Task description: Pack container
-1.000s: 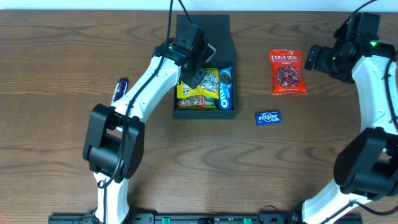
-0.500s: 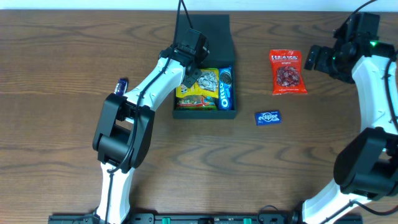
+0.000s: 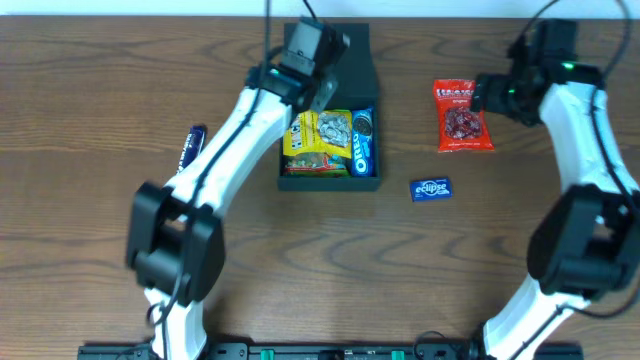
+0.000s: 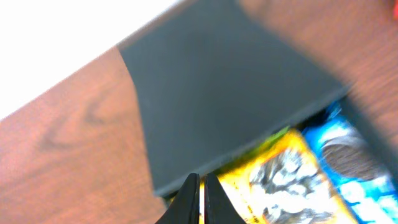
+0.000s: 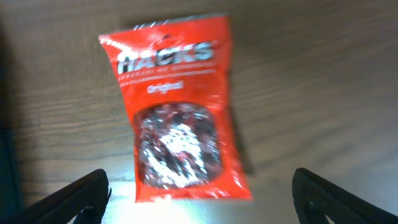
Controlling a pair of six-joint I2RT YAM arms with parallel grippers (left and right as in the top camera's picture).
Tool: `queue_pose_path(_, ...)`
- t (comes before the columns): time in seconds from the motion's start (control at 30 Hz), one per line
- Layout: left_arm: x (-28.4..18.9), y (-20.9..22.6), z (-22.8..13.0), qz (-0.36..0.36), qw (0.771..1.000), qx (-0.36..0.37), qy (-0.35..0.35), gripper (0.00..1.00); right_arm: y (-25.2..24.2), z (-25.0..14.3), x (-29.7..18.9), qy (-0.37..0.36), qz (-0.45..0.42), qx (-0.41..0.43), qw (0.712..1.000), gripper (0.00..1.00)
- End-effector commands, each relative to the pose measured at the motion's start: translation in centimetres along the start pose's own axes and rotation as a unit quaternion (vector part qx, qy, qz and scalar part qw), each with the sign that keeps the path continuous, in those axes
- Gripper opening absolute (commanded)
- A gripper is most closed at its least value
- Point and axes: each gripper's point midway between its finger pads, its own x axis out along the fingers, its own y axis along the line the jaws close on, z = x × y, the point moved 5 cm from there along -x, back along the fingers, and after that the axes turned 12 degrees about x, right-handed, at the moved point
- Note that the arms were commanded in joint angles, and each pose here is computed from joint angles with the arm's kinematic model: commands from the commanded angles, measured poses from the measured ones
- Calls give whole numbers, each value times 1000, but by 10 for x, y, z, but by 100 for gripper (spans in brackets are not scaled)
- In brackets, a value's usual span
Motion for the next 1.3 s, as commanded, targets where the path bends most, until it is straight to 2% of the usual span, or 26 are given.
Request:
queue_pose_path(0.0,-25,15,13,1,999,-18,-33,6,7,-8,28,22,-1,-26,999,89)
queue_pose_path(0.27,-26,28,2,4,999,-42,-18,6,-2,-14,80,36,-24,-24,999,79)
queue_pose_path(0.37,-26,30,1,0,999,-44,-18,6,-4,-22,94,52,-28,-25,998,66)
queue_pose_path(0.43,-26,31,0,1,999,-45,-18,6,-4,-23,96,55,-29,-25,998,48)
queue_pose_path(0.47,-26,33,0,2,999,-46,-17,6,-4,-23,96,55,-29,-25,998,42)
queue_pose_path(0.57,-26,35,-1,4,999,-48,-17,6,-5,-24,96,56,-31,-25,998,32)
queue_pose_path(0.63,-26,38,-3,6,999,-51,-16,6,-5,-25,95,61,-32,-25,997,20)
queue_pose_path(0.7,-27,42,-4,9,998,-54,-16,6,-5,-25,91,64,-33,-25,997,13)
queue_pose_path(0.77,-29,50,-6,16,998,-65,-18,6,-3,-22,83,65,-33,-25,997,1)
queue_pose_path(0.9,-39,77,-14,24,994,-103,-28,6,12,-3,41,39,-16,-36,998,1)
queue_pose_path(1.0,-43,100,-24,20,991,-124,-35,6,46,7,3,9,55,-104,993,2)
queue_pose_path(1.13,-46,136,-47,34,986,-157,-32,6,121,-6,-63,-40,194,-260,945,1)
queue_pose_path(1.27,-51,163,-69,56,982,-182,-20,6,180,-38,-97,-68,269,-403,872,1)
